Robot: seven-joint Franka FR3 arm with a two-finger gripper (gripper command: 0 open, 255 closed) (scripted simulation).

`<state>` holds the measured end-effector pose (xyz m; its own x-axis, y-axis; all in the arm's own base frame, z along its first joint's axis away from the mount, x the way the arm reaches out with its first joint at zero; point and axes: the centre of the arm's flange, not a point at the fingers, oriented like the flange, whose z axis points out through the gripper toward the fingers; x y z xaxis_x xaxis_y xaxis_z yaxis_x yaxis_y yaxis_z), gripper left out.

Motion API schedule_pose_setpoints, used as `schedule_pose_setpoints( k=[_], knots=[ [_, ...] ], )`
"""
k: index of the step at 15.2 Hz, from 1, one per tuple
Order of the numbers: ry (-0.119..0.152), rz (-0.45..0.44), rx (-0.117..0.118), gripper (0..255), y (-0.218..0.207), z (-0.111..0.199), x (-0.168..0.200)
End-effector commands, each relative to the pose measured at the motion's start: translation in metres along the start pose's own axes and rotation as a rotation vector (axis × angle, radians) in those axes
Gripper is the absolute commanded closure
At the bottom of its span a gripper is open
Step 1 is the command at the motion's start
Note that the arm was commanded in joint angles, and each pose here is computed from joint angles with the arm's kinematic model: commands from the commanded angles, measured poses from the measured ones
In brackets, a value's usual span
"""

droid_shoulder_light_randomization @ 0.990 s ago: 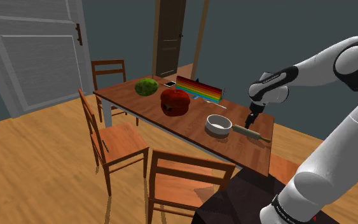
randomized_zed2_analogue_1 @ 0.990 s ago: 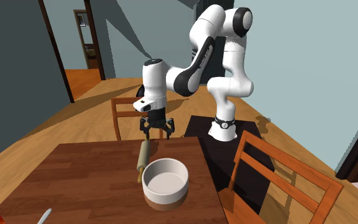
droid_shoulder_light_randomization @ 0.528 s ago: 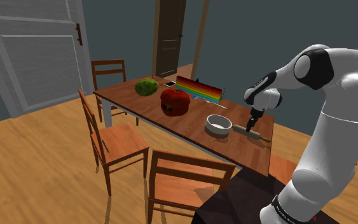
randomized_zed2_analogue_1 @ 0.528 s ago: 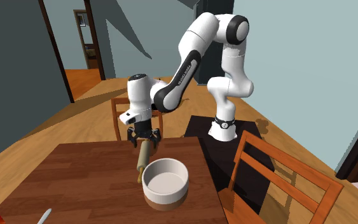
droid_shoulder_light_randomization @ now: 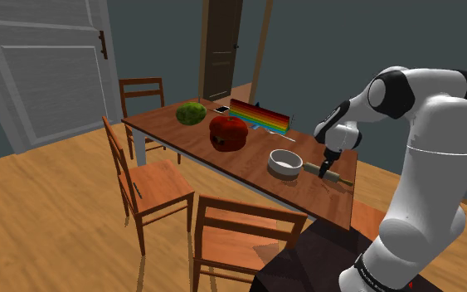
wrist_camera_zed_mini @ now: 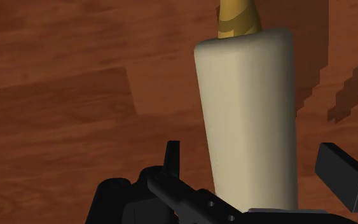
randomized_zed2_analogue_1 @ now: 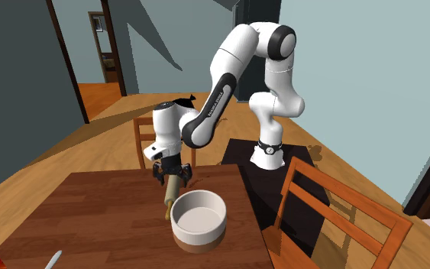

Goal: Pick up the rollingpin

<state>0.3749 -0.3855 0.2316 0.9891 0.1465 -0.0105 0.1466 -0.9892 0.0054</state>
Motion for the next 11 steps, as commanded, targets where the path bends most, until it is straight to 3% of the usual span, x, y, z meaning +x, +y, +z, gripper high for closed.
schedule_pose_setpoints(
  k=[1, 2, 11],
  knots=[
    [0.000, 0.000, 0.000, 0, -0.0007, 0.0032, 0.0002],
    [0.000, 0.000, 0.000, 255, -0.0007, 0.0030, 0.0004],
    [0.000, 0.000, 0.000, 255, -0.0007, 0.0032, 0.0002]
  ],
)
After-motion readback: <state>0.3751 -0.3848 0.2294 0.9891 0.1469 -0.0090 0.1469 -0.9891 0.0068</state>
